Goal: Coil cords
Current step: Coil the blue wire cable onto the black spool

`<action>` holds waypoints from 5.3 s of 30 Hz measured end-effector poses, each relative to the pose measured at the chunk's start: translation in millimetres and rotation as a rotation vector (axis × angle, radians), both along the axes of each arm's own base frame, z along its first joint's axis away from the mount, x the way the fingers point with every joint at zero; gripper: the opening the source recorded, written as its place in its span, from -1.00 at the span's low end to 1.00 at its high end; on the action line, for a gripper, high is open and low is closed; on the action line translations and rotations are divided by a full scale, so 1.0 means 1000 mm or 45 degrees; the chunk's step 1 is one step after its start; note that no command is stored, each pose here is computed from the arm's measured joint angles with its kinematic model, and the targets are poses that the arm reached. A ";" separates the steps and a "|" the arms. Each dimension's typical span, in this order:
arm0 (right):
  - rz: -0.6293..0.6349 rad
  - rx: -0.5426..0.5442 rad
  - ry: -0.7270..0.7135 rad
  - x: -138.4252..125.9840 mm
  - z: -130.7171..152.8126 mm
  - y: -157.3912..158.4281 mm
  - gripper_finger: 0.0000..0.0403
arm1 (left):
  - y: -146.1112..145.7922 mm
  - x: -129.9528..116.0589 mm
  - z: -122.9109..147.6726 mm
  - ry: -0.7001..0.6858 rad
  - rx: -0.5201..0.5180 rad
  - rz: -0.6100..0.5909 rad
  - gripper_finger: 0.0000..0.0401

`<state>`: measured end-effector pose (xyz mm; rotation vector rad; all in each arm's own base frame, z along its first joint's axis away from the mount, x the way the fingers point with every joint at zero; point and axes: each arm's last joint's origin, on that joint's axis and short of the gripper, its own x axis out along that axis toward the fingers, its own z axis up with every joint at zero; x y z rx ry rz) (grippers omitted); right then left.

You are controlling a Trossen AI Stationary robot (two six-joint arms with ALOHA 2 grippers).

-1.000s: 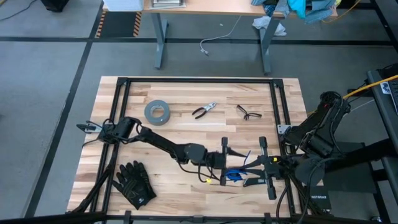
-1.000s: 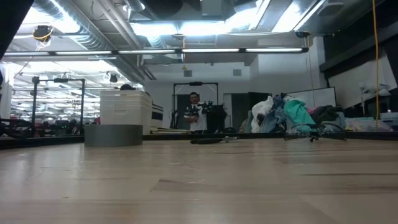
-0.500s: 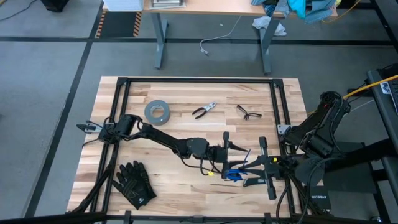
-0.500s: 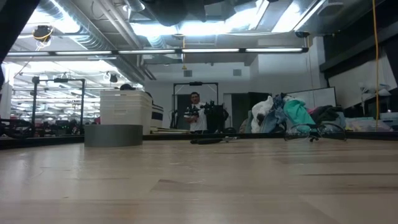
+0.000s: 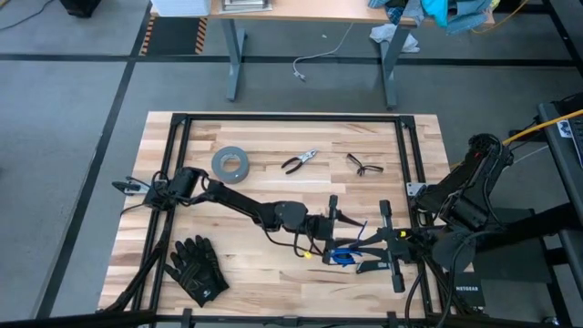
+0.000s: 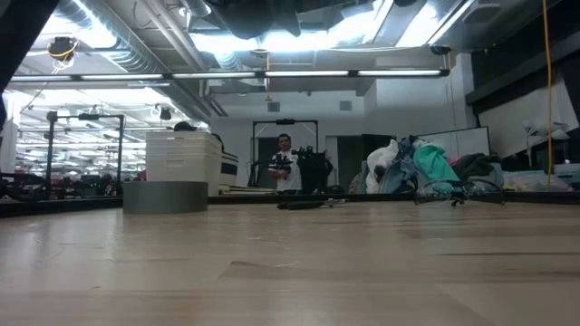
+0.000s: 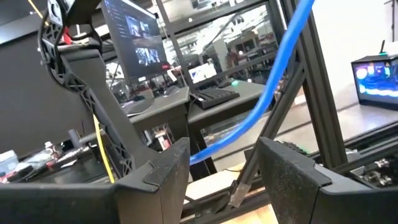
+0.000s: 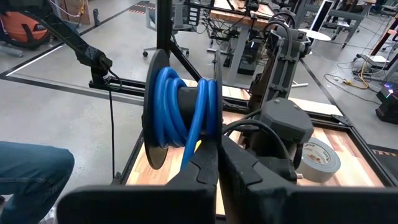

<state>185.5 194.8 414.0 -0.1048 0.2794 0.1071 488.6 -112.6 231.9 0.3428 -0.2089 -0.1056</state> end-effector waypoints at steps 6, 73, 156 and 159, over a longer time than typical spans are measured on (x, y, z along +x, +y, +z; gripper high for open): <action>0.000 -0.001 0.000 0.000 0.000 0.000 -0.99 | 0.004 0.001 0.000 -0.002 -0.008 0.009 -0.11; -0.007 0.006 0.030 0.014 -0.003 -0.009 -0.99 | 0.003 0.003 0.006 -0.057 0.313 -0.034 -0.43; -0.055 -0.208 0.504 0.014 -0.053 -0.008 -0.99 | -0.064 -0.077 -0.027 0.990 -0.256 0.777 -0.99; -0.076 -0.239 0.536 0.020 -0.059 -0.006 -0.99 | -0.069 -0.081 -0.026 0.995 -0.256 0.778 -0.99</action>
